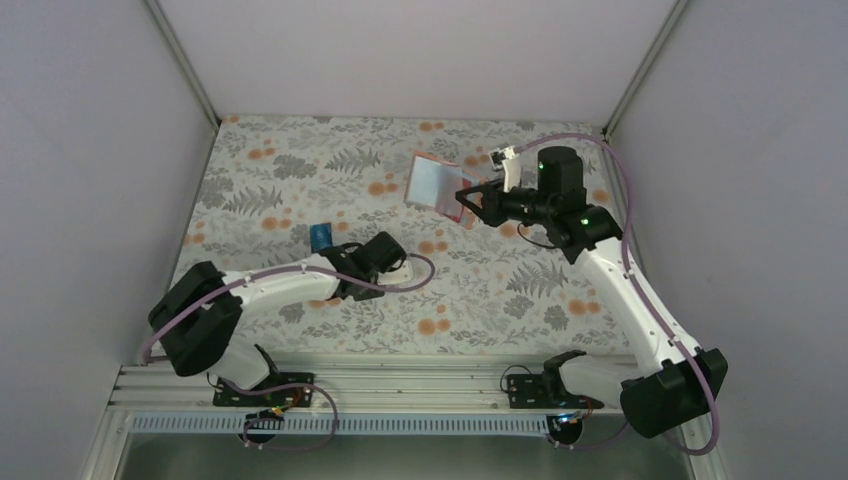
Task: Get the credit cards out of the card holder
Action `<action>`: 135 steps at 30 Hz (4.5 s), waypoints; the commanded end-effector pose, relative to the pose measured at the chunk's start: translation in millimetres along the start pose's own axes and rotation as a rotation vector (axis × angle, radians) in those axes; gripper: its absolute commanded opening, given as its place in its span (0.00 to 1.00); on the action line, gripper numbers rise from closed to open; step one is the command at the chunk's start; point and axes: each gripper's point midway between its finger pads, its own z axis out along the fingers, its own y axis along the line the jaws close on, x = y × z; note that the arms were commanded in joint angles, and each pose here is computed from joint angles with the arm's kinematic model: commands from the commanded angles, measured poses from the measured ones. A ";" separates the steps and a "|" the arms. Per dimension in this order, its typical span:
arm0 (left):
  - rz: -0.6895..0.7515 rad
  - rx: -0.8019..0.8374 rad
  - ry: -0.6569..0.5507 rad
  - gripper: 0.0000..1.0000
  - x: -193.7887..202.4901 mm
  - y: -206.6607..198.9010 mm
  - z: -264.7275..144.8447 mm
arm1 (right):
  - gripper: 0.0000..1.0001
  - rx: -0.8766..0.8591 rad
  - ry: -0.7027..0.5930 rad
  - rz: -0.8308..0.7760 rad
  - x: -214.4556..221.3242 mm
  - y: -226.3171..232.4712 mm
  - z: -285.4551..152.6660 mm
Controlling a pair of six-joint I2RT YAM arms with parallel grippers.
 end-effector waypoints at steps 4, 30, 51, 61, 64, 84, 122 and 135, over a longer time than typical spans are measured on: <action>0.220 -0.191 -0.014 0.02 -14.7 5.6 16.1 | 0.04 0.085 -0.066 -0.025 -25.4 -1.5 -21.5; 0.045 0.402 -0.613 0.68 -82.3 9.9 -175.4 | 0.04 -0.096 -0.055 -0.135 -33.3 32.3 -23.9; -0.168 0.618 -1.054 1.00 -92.9 105.9 -256.9 | 0.04 -0.390 -0.009 -0.287 -21.1 69.3 -13.5; -0.243 0.608 -0.924 0.39 -117.5 104.0 -214.2 | 0.04 -0.430 0.011 -0.316 -17.7 73.9 -4.4; -0.250 0.647 -0.934 0.03 -123.2 102.2 -215.9 | 0.12 -0.429 0.009 -0.341 -16.1 73.2 -2.8; -0.186 0.612 -0.977 0.02 -108.5 100.6 -242.4 | 0.81 -0.295 -0.131 -0.374 -19.8 27.7 -21.1; -0.224 0.569 -0.940 0.46 -109.4 103.8 -226.9 | 0.04 -0.391 -0.132 -0.394 -21.9 86.2 20.7; -0.291 0.396 -0.777 1.00 -125.0 119.2 -179.5 | 0.04 -0.267 -0.115 -0.238 -27.6 79.6 45.7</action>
